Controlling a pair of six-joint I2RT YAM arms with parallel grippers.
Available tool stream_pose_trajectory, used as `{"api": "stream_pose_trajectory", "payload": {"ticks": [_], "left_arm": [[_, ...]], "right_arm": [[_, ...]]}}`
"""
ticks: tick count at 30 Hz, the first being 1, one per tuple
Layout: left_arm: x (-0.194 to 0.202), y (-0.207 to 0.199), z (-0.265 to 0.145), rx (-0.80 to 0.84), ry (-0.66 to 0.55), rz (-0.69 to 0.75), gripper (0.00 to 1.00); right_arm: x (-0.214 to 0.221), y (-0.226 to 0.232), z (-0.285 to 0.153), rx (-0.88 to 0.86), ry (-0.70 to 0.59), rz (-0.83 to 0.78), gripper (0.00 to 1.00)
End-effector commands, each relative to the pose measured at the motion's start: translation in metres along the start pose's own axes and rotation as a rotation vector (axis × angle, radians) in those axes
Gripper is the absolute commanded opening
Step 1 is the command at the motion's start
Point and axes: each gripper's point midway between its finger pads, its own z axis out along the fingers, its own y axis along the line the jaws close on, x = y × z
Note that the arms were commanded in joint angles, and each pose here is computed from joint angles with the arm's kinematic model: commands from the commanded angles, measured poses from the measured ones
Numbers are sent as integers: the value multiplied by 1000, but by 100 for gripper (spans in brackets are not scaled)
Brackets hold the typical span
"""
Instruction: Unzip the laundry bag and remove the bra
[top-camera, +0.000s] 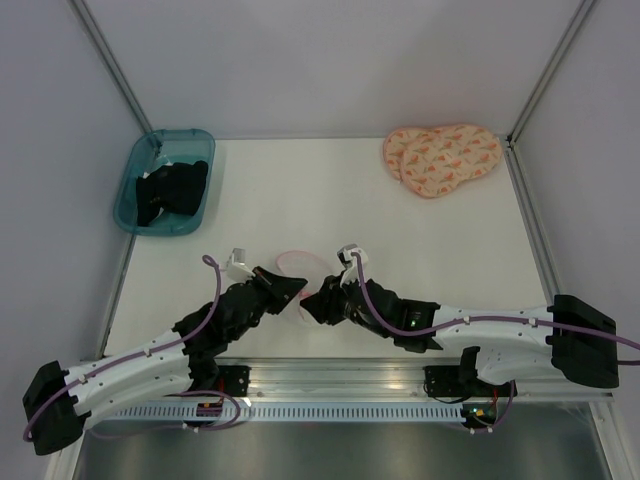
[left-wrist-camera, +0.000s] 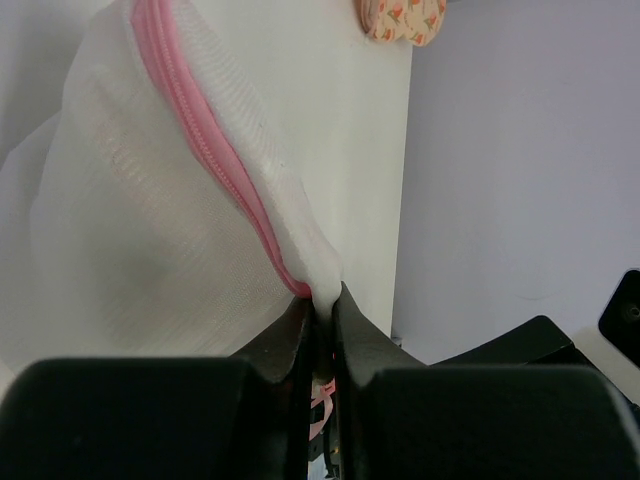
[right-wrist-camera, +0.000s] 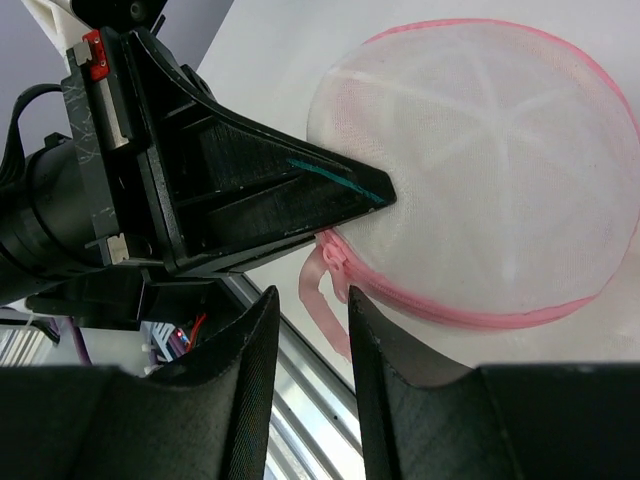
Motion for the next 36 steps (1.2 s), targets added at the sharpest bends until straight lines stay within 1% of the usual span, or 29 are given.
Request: {"api": "stream_pose_trajectory", "payload": {"ticks": [1, 3, 6, 15, 18, 22, 23, 25, 26, 31, 34, 36], "left_arm": [[-5, -8, -1, 21, -27, -33, 2], [-4, -9, 0, 22, -21, -36, 2], [-2, -14, -1, 33, -5, -46, 2], [-1, -34, -7, 96, 22, -63, 2], [2, -33, -7, 94, 36, -64, 2], [6, -32, -5, 93, 54, -63, 2], [7, -33, -5, 94, 56, -62, 2], [9, -31, -4, 89, 61, -63, 2], [9, -31, -4, 90, 60, -62, 2], [8, -28, -5, 88, 53, -55, 2], [5, -28, -6, 87, 42, -49, 2], [1, -27, -8, 83, 28, -43, 2]], "right_arm": [[-4, 8, 1, -34, -13, 34, 38], [-4, 6, 2, -28, -18, 34, 34], [-4, 3, 4, -8, -22, 23, 33], [-4, -8, 10, 44, -32, -4, 32], [-7, -8, 10, 44, -43, -8, 29], [-11, -8, 11, 44, -59, -10, 20], [-12, -8, 11, 45, -62, -10, 13], [-13, -8, 10, 46, -66, -12, 7], [-12, -9, 10, 49, -65, -13, 1], [-13, -14, 6, 66, -64, -16, 0], [-9, -25, 1, 122, -36, -33, 0], [-3, -35, -3, 174, 5, -54, 0]]}}
